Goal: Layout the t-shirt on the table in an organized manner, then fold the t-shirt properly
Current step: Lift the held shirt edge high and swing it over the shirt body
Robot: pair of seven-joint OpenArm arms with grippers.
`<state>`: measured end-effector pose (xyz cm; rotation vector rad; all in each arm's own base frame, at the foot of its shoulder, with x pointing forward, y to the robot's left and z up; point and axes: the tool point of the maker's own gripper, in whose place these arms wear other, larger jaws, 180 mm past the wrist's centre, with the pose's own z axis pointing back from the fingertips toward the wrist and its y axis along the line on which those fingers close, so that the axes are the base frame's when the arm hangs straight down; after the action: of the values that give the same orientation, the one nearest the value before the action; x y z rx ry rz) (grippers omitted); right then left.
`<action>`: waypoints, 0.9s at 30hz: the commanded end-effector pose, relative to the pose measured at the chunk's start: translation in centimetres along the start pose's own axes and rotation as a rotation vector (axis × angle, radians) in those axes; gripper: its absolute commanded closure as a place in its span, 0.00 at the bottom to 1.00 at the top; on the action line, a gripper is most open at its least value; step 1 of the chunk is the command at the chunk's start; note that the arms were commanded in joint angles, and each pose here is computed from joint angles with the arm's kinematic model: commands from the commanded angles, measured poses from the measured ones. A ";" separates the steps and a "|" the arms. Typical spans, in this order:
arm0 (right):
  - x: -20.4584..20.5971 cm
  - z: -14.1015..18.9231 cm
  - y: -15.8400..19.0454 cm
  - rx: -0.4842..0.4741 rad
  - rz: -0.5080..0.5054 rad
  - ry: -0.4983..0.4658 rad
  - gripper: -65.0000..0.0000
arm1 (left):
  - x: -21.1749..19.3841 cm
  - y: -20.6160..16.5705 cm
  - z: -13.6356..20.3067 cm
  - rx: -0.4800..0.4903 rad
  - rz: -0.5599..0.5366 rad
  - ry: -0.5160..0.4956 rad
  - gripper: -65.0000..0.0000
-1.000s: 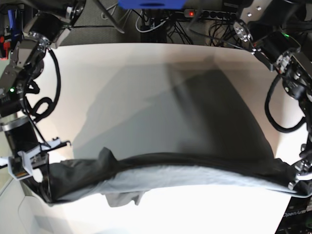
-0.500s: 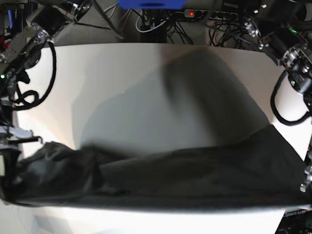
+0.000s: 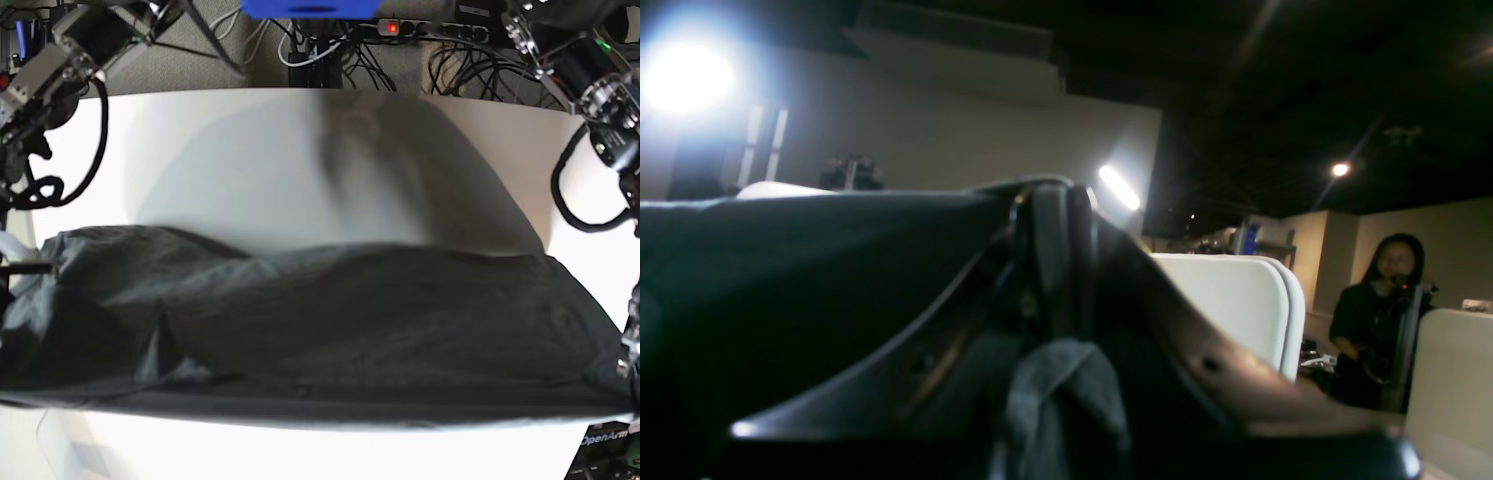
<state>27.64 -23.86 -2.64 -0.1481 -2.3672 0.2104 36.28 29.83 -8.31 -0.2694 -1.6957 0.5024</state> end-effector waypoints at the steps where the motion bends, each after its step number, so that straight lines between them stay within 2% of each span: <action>1: 1.8 -0.5 -0.3 -0.013 0.005 -0.077 1.00 | 2.0 -0.5 0.1 -0.014 -0.016 -0.066 1.00; 8: 2.3 -1.1 -1.2 -0.064 0.011 -0.115 1.00 | 2.0 -0.5 0.1 -0.014 -0.007 -0.070 1.00; 20: 4.8 -3.2 -2.0 -0.051 0.062 -0.218 1.00 | 1.6 1.4 1.8 0.039 -0.016 -0.158 1.00; 27: 4.7 -3.5 -1.3 -0.010 0.062 -0.209 1.00 | 0.8 1.8 2.0 0.049 -0.017 -0.138 1.00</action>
<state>27.71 -23.79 1.76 -0.1943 -2.5037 0.2621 34.29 30.89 -10.25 -0.2148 -1.7565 0.5648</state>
